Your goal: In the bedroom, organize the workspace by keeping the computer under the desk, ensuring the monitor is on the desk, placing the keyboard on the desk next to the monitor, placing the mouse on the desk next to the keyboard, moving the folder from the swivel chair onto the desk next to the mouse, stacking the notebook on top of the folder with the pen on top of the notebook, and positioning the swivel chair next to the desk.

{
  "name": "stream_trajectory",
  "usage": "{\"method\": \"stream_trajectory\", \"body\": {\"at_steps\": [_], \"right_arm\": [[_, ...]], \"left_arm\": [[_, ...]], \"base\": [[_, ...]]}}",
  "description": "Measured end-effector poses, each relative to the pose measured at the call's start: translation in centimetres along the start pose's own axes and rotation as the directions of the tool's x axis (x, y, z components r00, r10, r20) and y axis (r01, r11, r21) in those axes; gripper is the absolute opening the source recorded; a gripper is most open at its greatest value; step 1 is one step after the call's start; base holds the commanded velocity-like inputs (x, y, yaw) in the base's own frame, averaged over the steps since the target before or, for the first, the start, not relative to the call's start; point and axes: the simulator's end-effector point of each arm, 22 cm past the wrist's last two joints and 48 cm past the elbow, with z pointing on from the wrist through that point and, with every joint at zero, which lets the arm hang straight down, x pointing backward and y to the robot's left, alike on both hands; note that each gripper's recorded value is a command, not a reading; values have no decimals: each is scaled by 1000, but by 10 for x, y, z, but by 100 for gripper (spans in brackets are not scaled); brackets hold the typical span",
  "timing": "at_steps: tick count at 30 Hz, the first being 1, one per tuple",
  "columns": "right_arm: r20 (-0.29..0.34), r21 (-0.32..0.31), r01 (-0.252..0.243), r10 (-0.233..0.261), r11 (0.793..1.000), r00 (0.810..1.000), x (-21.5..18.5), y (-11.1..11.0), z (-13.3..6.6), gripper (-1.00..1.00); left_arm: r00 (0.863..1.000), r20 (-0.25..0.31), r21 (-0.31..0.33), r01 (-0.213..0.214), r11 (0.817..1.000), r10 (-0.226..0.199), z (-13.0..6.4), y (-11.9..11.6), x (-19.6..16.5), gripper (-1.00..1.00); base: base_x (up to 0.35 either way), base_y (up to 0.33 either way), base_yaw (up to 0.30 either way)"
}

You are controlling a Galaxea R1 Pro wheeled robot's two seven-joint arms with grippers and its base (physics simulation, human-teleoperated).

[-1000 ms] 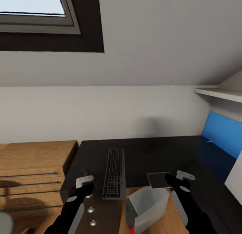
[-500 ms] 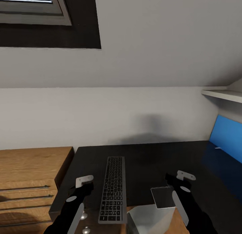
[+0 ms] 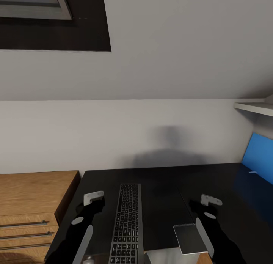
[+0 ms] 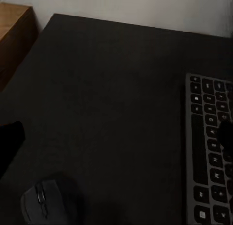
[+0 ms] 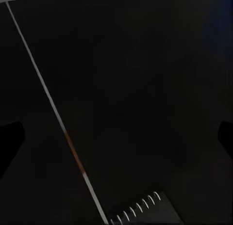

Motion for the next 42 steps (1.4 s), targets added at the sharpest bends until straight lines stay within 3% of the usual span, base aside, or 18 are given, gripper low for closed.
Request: {"method": "stream_trajectory", "body": {"at_steps": [2,3,5,14,28,32,42], "right_arm": [[-13,9,14,-14,1000,1000,8,-5,3,100],[-28,37,39,-38,999,999,23,-22,11,100],[-26,55,49,-48,997,999,26,-32,18,100],[-36,79,71,-68,994,997,28,-59,52,100],[-49,58,66,-64,996,997,44,-54,67,100],[-115,54,82,-76,995,990,62,-53,69,100],[-158,54,92,-83,994,984,75,-54,72,100]], "left_arm": [[1000,17,3,6,1000,-6,-3,0,-8,100],[998,53,9,17,1000,-17,-9,-1,-24,100],[997,68,12,22,1000,-22,-11,-2,-30,100],[994,102,19,35,999,-37,-17,0,-31,100],[990,132,24,45,999,-48,-18,3,-24,100],[989,137,24,46,999,-49,-16,3,-21,100],[989,138,23,47,999,-49,-13,4,-16,100]], "base": [[18,0,0],[7,0,0],[4,0,0],[1,0,0],[0,0,0],[0,0,0],[0,0,0]]}}
